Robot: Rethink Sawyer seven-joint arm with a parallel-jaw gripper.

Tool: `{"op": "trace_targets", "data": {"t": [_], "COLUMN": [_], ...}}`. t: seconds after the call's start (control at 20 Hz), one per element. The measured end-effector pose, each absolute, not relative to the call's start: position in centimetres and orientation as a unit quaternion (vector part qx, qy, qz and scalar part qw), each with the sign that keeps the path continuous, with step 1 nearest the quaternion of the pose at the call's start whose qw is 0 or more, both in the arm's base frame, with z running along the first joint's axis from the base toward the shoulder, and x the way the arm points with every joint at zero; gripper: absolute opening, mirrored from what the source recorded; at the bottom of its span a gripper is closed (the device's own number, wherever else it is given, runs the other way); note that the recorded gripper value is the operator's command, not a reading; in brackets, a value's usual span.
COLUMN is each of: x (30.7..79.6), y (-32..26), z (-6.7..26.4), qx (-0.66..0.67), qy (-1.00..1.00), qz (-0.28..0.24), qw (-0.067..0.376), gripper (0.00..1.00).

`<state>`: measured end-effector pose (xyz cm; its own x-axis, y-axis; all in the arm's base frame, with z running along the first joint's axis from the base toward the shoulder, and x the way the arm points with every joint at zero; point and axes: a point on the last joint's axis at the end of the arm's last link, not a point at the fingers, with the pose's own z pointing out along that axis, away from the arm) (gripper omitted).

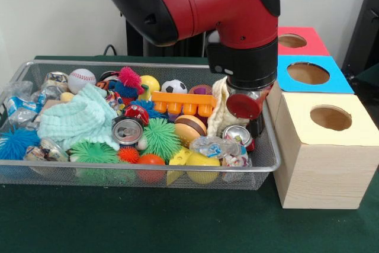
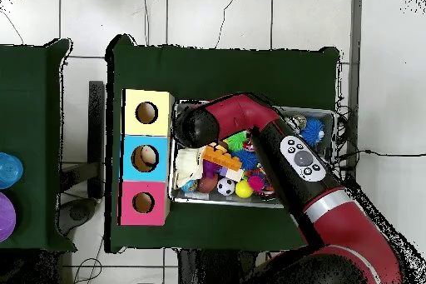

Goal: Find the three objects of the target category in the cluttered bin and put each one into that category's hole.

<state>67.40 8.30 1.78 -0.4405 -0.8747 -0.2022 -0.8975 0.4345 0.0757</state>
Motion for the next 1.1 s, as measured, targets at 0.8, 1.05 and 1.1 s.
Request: {"op": "trace_targets", "data": {"t": [0.8,1.05,1.1], "x": [67.3,68.0,68.2], "y": [7.9,6.9,6.8], "z": [2.2,2.1,2.1], "qx": [-0.532,-0.536,-0.536], "qy": [0.842,0.841,0.841], "qz": [0.066,0.048,0.046], "qw": [0.058,0.059,0.058], "gripper": [1.0,1.0,1.0]}}
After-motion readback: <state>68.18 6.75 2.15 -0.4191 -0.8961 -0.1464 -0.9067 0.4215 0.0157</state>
